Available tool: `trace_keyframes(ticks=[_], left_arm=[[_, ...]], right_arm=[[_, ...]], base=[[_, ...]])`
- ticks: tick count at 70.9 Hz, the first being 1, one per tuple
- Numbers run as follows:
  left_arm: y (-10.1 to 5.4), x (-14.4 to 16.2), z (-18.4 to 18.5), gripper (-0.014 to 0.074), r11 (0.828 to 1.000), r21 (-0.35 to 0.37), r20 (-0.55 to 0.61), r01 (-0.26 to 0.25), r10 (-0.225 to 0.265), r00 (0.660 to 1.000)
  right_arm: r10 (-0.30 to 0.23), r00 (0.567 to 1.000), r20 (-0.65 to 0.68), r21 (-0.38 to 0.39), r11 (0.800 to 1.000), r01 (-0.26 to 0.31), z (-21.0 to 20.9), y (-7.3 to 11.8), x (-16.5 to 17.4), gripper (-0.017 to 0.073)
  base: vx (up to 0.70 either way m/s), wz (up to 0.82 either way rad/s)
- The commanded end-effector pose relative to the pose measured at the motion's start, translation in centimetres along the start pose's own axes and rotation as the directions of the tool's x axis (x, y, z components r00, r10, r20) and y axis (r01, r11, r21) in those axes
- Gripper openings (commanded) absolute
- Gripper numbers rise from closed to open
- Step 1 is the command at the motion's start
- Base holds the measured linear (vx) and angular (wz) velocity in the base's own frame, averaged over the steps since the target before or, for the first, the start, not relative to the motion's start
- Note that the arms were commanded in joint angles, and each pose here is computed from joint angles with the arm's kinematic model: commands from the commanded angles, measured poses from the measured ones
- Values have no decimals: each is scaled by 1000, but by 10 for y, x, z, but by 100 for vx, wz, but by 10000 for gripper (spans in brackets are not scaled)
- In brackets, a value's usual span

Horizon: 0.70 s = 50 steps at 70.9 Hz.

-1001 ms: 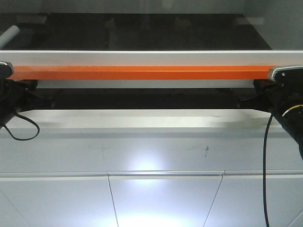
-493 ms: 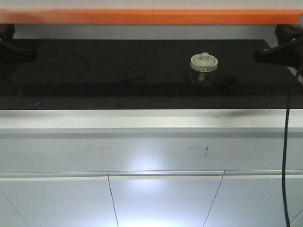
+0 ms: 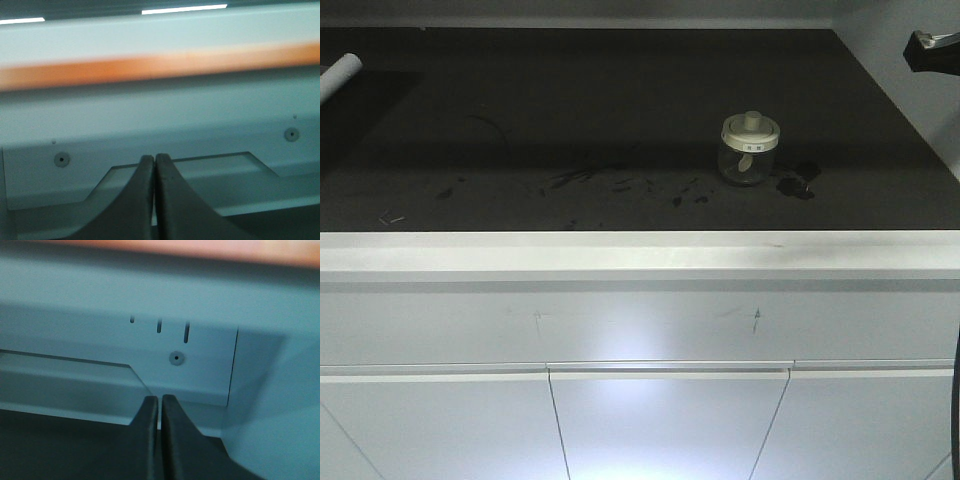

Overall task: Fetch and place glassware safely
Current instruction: 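Release the bar and bring the right gripper toward the glass jar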

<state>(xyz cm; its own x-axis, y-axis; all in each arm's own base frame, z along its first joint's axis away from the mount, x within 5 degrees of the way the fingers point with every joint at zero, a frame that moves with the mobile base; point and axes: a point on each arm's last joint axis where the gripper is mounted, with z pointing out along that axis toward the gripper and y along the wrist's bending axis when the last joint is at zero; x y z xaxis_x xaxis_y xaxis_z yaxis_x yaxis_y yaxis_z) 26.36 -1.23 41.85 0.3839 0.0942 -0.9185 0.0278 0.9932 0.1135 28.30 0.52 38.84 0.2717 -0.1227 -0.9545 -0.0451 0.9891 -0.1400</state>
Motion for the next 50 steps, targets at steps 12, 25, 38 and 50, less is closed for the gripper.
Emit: trace_keyframes(ticks=[12,25,38,50], left_arm=[[4,-33,-16,-7,1000,-14,10,11,-11,1000],[4,-34,-36,-7,1000,-12,-93,10,-11,996],[0,-12,-73,-7,1000,4,-148,-11,12,989],[-4,12,-111,-7,1000,11,-202,-9,11,979]], right_arm=[[57,993,108,-15,998,-56,-9,-1,-26,-1],[81,995,62,-40,996,-78,-24,4,-13,-1],[60,998,14,-63,996,-59,-43,10,5,-1],[68,998,-16,-67,995,-69,-57,13,16,-1]], base=[[0,0],[0,0],[0,0],[0,0]])
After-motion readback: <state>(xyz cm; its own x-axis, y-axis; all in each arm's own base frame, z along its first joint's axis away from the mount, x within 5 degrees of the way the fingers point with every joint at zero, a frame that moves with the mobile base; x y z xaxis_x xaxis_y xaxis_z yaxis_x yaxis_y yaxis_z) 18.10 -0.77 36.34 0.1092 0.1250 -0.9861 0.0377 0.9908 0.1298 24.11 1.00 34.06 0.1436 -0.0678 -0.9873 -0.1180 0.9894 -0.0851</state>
